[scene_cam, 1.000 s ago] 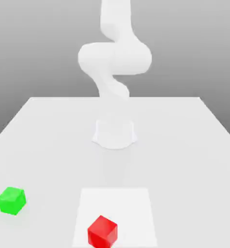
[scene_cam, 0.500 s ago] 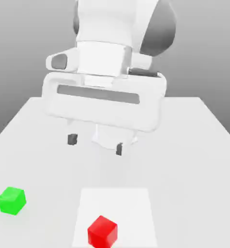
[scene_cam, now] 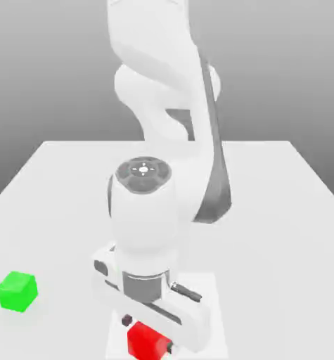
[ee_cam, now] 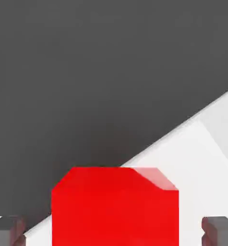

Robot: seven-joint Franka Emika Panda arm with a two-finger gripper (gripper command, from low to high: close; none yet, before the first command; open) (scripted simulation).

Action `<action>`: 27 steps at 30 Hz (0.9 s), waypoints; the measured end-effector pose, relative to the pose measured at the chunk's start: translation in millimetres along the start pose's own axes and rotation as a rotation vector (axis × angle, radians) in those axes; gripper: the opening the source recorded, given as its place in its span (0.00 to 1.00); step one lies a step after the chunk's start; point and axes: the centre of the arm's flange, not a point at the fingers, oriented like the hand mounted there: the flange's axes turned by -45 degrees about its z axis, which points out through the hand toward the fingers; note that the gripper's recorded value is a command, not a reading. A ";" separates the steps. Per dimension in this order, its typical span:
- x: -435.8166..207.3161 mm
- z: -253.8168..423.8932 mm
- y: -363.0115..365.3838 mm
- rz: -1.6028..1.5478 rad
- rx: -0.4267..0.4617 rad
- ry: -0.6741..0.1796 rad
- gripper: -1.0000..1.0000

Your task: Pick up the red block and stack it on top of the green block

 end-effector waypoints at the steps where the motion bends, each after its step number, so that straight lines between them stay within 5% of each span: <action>1: 0.0 0.0 0.0 0.000 0.000 0.000 0.00; 10: 3.4 -56.3 7.0 0.018 -0.001 0.001 0.00; 19: 50.8 -87.8 255.4 0.641 -0.003 0.001 0.00; 23: 49.4 -45.0 281.5 0.707 0.000 0.001 0.00; 24: 48.9 -37.0 282.4 0.710 0.000 0.001 1.00; 27: 48.9 -37.0 282.4 0.710 0.000 0.001 1.00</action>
